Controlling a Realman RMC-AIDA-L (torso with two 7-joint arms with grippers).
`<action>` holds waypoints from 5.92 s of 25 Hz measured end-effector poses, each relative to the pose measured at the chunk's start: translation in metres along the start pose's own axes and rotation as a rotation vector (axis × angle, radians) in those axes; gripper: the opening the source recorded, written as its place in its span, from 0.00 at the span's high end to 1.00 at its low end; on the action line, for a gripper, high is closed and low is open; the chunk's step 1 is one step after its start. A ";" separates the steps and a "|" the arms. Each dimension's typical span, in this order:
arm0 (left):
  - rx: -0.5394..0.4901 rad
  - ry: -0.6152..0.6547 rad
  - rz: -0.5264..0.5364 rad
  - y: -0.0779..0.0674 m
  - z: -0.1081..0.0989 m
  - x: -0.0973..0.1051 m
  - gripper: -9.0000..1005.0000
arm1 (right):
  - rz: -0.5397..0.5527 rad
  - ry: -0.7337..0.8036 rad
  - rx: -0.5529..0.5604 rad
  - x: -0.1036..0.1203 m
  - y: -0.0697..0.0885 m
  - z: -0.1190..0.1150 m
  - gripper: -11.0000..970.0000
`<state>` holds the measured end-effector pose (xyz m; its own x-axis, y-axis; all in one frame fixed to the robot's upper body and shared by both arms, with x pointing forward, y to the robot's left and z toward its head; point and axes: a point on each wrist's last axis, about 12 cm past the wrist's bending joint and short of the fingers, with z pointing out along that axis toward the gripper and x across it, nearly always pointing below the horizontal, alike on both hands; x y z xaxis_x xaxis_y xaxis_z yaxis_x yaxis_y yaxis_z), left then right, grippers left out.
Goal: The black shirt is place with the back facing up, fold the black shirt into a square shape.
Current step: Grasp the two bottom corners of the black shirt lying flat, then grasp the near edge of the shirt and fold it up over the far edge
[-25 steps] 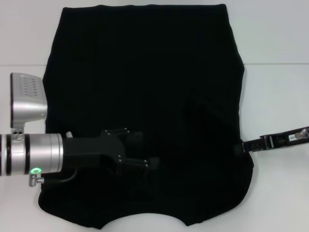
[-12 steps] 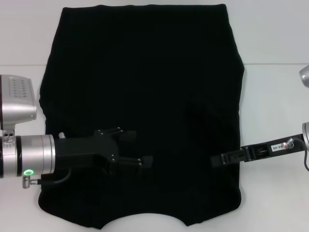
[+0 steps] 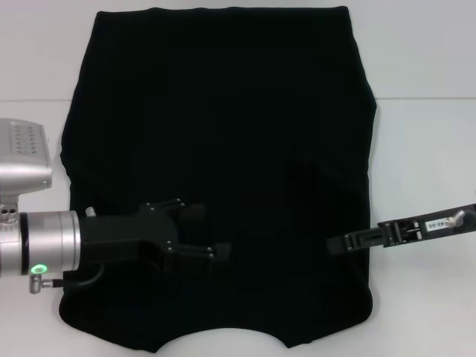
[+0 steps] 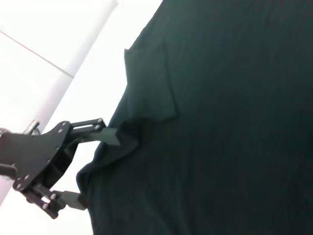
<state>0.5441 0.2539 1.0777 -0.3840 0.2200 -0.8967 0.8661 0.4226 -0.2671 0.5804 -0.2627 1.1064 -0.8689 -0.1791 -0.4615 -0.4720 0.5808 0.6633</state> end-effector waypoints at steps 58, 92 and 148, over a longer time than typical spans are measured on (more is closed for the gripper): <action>-0.321 0.327 0.130 0.004 -0.085 0.050 0.62 | 0.105 -0.223 -0.008 0.012 -0.017 -0.019 0.26; -0.383 0.227 0.053 0.001 -0.102 0.051 0.97 | 0.084 -0.075 0.058 0.040 -0.026 -0.006 0.32; -0.370 0.082 -0.096 -0.024 -0.132 0.062 0.97 | 0.147 -0.202 0.101 0.102 -0.052 -0.060 0.98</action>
<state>0.4576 0.3731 1.0749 -0.4946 0.2275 -0.8388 0.6571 0.7296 -0.1896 0.5071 -0.3588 1.0595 -0.8750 0.0693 -0.4791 -0.3165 0.6671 0.6744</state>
